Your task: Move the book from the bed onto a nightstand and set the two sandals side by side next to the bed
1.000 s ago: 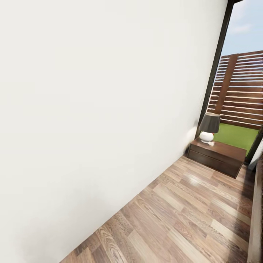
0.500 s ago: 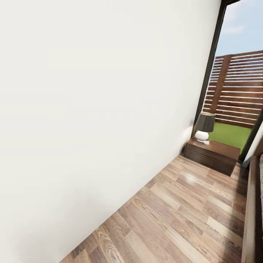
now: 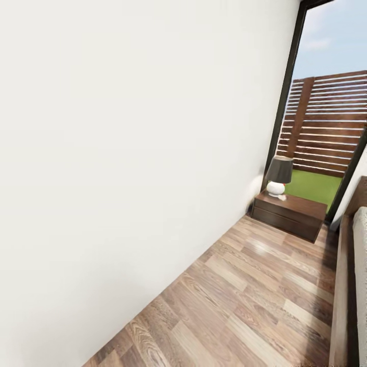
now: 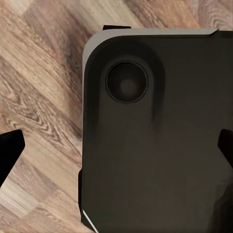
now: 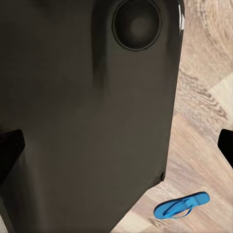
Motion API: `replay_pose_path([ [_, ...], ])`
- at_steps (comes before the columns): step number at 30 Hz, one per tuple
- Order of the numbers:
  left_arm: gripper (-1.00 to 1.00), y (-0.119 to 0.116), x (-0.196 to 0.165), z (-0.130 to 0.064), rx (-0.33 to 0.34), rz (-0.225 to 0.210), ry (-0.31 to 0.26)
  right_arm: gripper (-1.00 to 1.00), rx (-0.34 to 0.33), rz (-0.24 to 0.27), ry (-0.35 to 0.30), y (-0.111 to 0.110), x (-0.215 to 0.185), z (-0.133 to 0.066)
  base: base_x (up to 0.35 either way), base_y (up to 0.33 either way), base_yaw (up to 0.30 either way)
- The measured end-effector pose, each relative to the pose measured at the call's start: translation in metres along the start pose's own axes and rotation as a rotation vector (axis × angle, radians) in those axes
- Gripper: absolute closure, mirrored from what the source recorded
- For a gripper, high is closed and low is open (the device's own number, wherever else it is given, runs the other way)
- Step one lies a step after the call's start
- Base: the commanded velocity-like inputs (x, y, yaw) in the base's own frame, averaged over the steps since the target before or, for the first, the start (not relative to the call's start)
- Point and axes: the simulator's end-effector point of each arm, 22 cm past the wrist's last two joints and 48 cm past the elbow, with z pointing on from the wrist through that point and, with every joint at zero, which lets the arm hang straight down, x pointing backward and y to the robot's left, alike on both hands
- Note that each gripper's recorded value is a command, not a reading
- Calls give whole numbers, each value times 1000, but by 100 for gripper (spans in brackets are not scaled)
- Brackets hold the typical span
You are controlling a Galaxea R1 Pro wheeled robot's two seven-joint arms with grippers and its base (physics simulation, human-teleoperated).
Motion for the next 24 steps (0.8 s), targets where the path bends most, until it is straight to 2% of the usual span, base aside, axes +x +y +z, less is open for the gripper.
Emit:
replay_pose_path([
  [24, -100, 0, 0, 0, 0, -1, 0, -100, 0, 0, 1, 0, 0, 0, 0, 0, -86],
])
